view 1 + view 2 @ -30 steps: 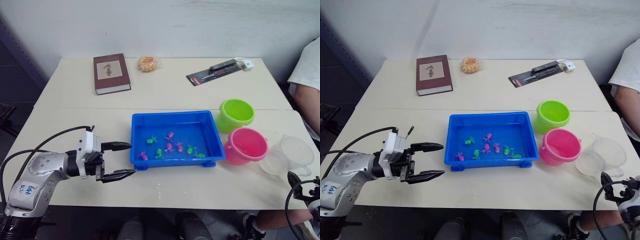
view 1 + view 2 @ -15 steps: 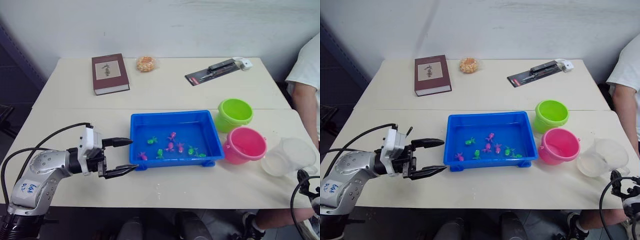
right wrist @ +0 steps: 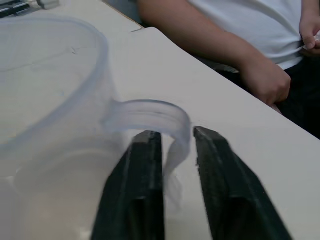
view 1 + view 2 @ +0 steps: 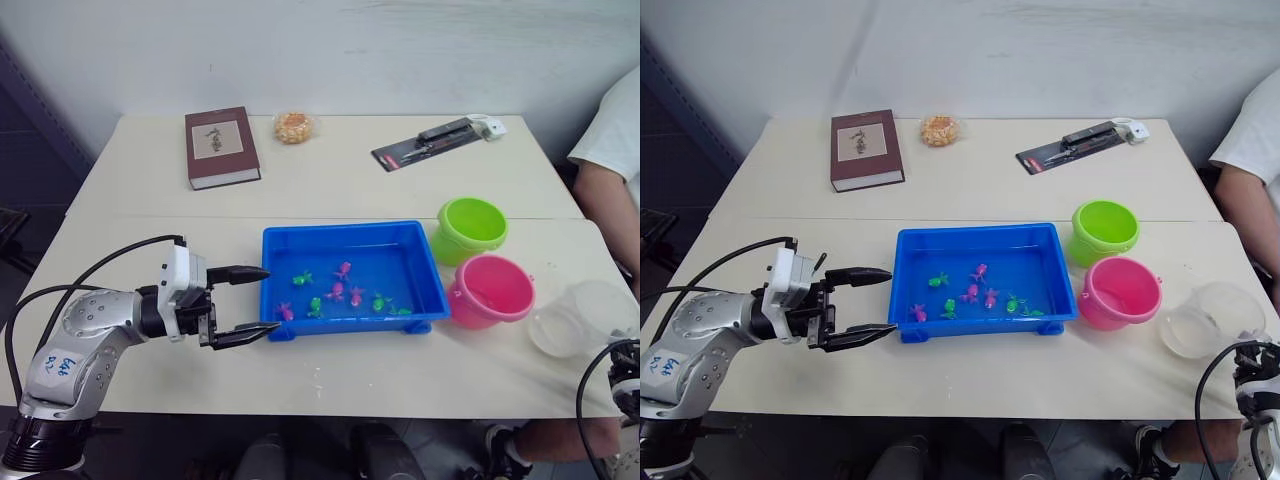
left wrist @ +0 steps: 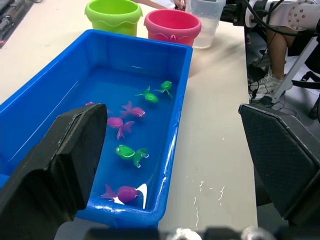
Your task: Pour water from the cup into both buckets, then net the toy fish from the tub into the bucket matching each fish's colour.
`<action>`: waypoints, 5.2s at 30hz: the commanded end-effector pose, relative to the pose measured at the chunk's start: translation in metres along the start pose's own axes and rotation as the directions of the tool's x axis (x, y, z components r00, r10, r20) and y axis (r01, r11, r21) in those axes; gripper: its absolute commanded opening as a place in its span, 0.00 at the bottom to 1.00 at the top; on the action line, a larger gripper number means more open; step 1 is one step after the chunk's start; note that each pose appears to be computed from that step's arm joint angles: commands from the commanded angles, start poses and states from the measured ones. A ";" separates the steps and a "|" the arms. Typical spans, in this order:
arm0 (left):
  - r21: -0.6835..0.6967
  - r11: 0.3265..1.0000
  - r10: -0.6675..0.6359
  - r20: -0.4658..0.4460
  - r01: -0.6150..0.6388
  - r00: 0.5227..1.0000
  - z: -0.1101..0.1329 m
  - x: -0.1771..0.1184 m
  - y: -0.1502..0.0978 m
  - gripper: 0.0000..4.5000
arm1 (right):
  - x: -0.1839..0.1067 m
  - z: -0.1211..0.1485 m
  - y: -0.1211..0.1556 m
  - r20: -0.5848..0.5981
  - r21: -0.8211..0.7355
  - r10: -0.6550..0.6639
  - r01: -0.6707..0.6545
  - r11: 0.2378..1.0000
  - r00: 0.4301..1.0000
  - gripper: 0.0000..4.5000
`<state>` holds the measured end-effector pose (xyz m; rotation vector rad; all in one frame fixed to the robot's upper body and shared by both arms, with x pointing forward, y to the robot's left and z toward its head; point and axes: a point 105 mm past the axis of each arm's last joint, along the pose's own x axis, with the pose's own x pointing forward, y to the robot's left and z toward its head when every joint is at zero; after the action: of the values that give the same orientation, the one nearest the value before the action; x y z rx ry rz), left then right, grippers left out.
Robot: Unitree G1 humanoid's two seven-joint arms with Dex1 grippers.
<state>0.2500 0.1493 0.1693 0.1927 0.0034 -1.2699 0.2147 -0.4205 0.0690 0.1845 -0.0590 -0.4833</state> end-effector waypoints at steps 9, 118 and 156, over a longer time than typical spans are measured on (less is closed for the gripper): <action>0.006 1.000 -0.028 0.088 0.027 0.996 0.012 0.013 0.002 1.00 | -0.002 0.078 0.012 0.144 -0.171 0.133 -0.108 0.979 0.981 0.01; -0.021 0.973 0.227 0.249 -0.229 0.941 0.021 0.047 0.043 1.00 | 0.097 0.177 0.182 0.197 -0.907 0.306 0.054 0.418 0.931 0.01; -0.022 0.976 0.213 0.269 -0.216 0.939 0.019 0.048 0.038 1.00 | 0.091 0.178 0.211 0.319 -0.948 0.440 0.293 0.128 0.840 0.01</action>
<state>0.3034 0.1131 0.1768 0.0112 -0.1945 -1.0597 0.3777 -0.3094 0.2651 -1.3808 -0.2337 -0.3089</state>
